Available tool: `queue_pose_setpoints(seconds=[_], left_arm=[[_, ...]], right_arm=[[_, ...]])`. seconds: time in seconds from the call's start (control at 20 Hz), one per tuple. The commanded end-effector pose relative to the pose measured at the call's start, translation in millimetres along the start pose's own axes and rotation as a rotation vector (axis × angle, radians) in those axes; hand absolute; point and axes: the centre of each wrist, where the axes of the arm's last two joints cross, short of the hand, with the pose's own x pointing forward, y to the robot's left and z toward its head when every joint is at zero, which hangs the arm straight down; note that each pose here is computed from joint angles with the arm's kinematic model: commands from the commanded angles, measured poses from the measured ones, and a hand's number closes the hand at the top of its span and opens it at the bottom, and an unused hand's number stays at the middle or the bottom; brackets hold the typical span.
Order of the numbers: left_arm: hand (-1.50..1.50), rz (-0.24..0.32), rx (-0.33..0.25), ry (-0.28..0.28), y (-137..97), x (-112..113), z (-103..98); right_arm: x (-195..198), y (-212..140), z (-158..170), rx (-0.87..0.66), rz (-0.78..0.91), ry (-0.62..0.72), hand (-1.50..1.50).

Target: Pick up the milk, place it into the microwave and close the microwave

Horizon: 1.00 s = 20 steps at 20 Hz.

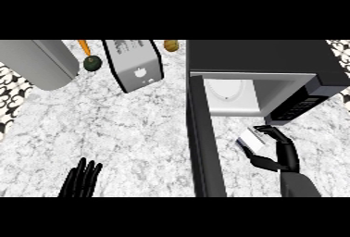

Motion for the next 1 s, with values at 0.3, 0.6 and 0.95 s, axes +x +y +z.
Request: queue_pose_setpoints(seconds=[0.3, 0.6, 0.95], left_arm=[[-1.5, -0.014, 0.014, -0.023, 19, -2, 6], [-1.5, -0.003, 0.018, -0.019, 14, -6, -7], [-1.5, 0.014, 0.022, -0.005, 50, 2, -7]], right_arm=[[-13, -24, 29, -0.129, 0.138, 0.047, 1.5], [-11, 6, 20, -0.053, 0.044, -0.059, 1.5], [1, 10, -3, -0.009, -0.097, -0.103, 1.5]])
